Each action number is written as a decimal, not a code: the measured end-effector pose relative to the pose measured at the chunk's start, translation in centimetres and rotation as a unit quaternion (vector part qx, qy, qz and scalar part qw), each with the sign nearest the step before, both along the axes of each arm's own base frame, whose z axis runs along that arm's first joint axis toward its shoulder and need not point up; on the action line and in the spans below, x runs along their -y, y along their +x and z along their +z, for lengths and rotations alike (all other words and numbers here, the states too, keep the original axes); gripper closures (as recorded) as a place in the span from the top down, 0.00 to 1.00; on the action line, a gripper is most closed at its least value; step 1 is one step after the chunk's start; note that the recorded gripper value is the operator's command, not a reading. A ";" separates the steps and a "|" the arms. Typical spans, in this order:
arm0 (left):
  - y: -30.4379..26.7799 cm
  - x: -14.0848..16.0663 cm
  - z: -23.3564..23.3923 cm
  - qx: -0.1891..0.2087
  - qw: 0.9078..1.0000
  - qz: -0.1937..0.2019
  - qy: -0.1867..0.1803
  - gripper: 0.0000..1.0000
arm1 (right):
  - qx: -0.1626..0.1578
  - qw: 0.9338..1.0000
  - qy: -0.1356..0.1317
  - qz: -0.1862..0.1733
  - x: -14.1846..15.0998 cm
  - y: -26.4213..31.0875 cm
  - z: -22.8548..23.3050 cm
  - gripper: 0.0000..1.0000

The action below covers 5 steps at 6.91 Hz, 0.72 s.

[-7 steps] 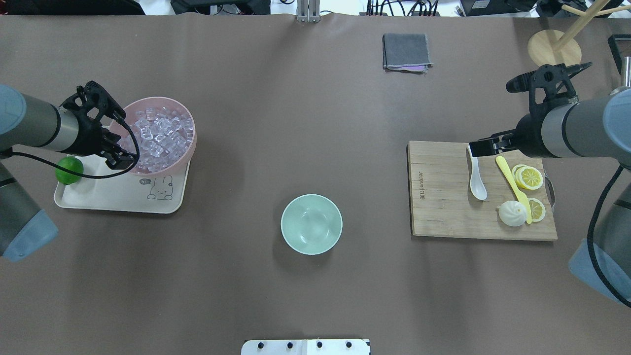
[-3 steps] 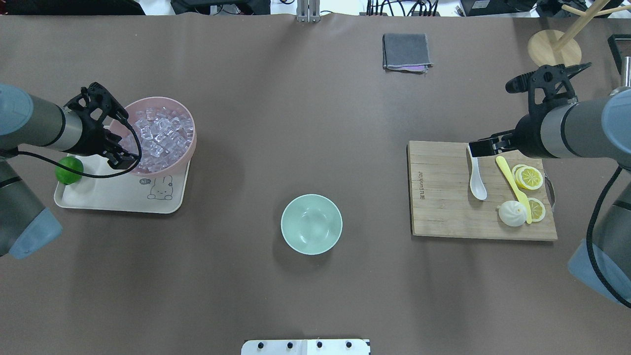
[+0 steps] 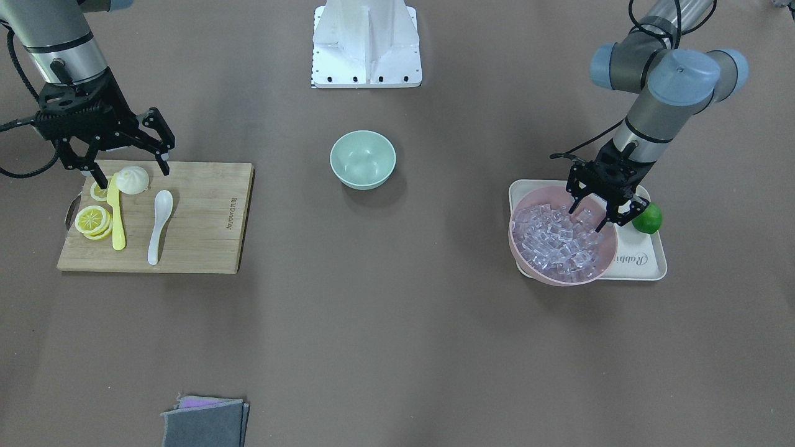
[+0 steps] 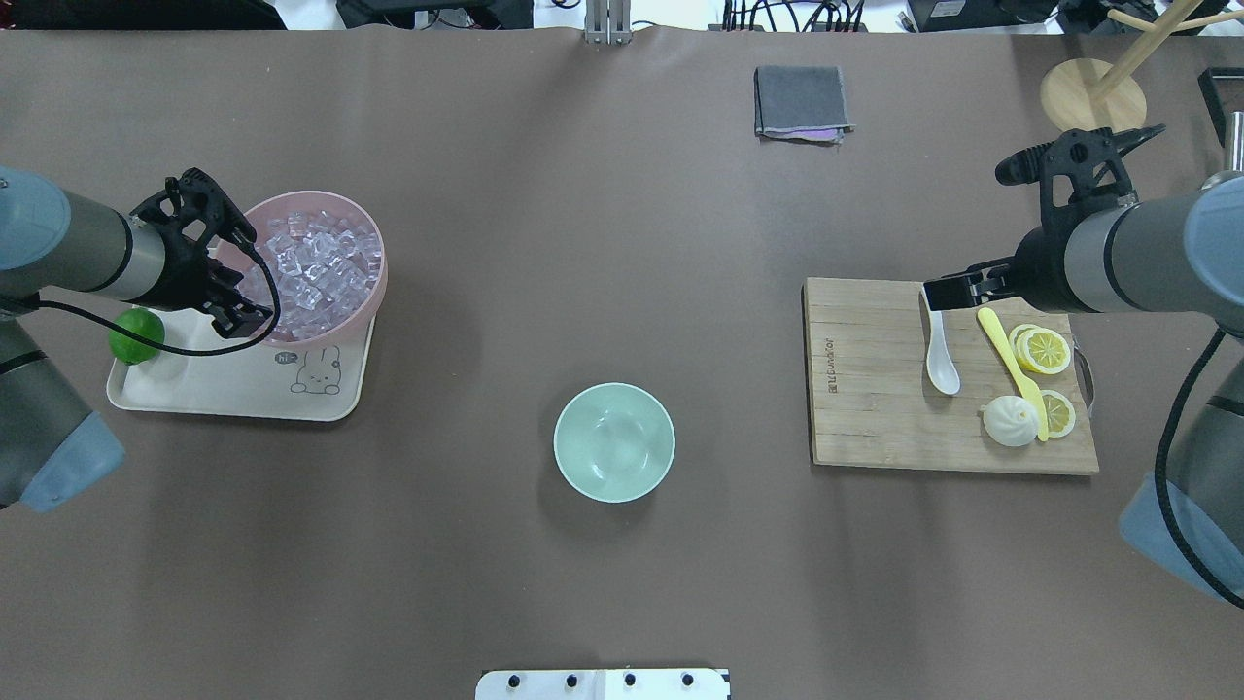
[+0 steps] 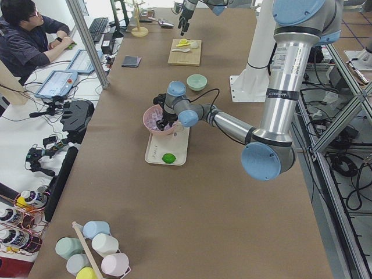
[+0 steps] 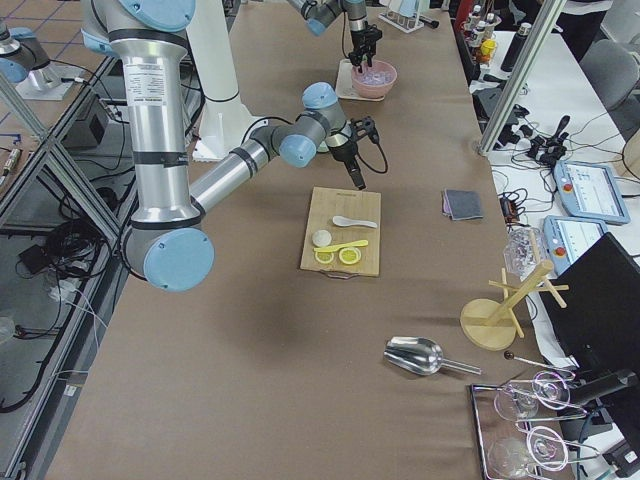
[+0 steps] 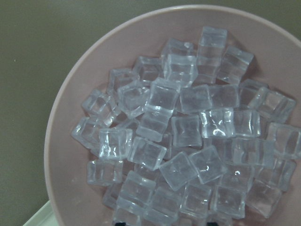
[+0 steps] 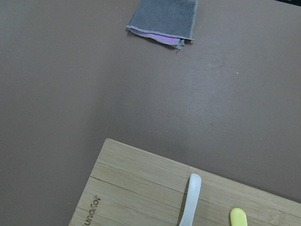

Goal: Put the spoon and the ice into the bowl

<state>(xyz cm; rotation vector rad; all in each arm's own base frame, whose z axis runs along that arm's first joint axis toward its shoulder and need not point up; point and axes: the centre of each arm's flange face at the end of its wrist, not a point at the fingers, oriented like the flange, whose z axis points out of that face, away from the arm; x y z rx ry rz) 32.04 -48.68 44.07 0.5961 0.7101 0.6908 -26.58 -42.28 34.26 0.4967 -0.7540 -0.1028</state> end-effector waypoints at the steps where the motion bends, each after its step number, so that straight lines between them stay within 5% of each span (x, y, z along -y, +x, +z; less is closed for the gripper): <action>1: 0.3 -0.2 0.1 0.001 1.000 0.004 0.000 0.54 | 0.000 1.000 0.000 0.000 0.0 0.0 0.0 1.00; 3: 0.6 -0.3 0.4 0.003 1.000 0.007 -0.002 0.37 | 0.000 1.000 0.001 0.000 0.0 0.0 -0.1 1.00; 5: 0.7 -0.4 0.4 0.004 1.000 0.009 -0.005 0.00 | 0.001 1.000 0.001 0.000 -0.1 0.0 -0.1 1.00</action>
